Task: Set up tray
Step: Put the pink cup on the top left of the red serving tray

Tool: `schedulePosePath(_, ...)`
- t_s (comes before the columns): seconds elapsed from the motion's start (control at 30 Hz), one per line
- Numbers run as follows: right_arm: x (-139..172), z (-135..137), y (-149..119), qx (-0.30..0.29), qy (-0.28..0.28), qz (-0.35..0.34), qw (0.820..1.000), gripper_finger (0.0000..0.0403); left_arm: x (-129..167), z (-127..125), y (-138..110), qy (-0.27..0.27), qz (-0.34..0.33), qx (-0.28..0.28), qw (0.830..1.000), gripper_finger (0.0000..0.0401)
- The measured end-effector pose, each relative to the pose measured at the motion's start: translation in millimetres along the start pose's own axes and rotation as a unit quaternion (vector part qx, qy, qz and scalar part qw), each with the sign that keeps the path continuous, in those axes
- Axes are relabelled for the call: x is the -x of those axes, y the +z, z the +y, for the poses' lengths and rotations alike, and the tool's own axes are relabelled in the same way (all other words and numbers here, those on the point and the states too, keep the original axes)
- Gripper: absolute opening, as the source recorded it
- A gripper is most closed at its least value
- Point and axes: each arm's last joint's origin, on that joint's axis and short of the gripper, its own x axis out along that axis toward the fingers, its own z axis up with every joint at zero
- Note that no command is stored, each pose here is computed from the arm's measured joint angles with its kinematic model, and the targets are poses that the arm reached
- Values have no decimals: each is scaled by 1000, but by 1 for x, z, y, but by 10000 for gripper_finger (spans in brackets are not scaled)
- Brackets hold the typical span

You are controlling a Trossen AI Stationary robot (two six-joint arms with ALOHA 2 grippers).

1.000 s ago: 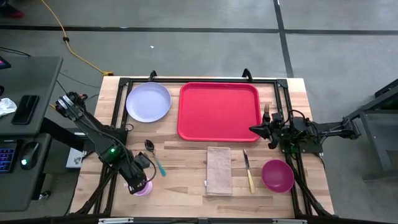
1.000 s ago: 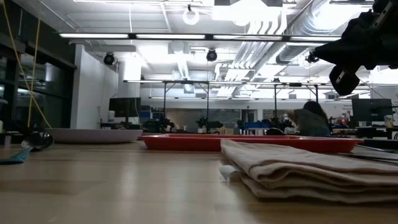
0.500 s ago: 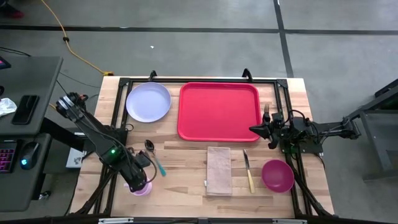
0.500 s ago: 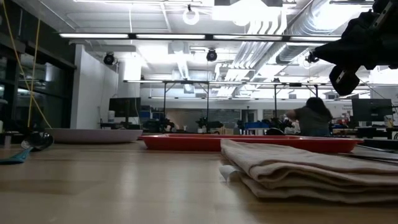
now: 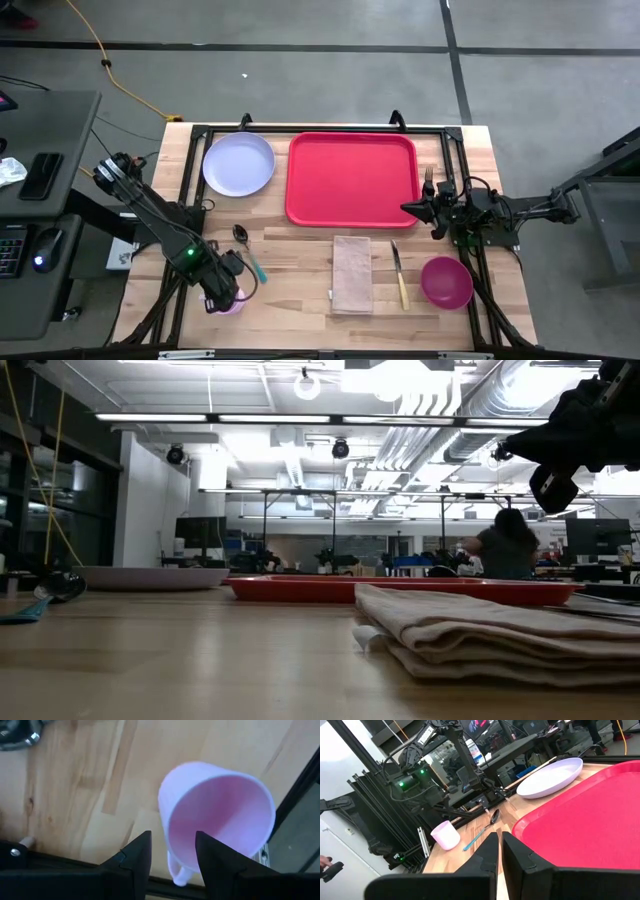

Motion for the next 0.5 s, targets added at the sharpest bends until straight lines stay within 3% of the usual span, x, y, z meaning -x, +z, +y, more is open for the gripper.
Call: schedulePosePath(0.5, 0, 0, 0, 6, 0, 0, 1000, 0, -3, -5, 3, -17, -7, -10, 1000, 184)
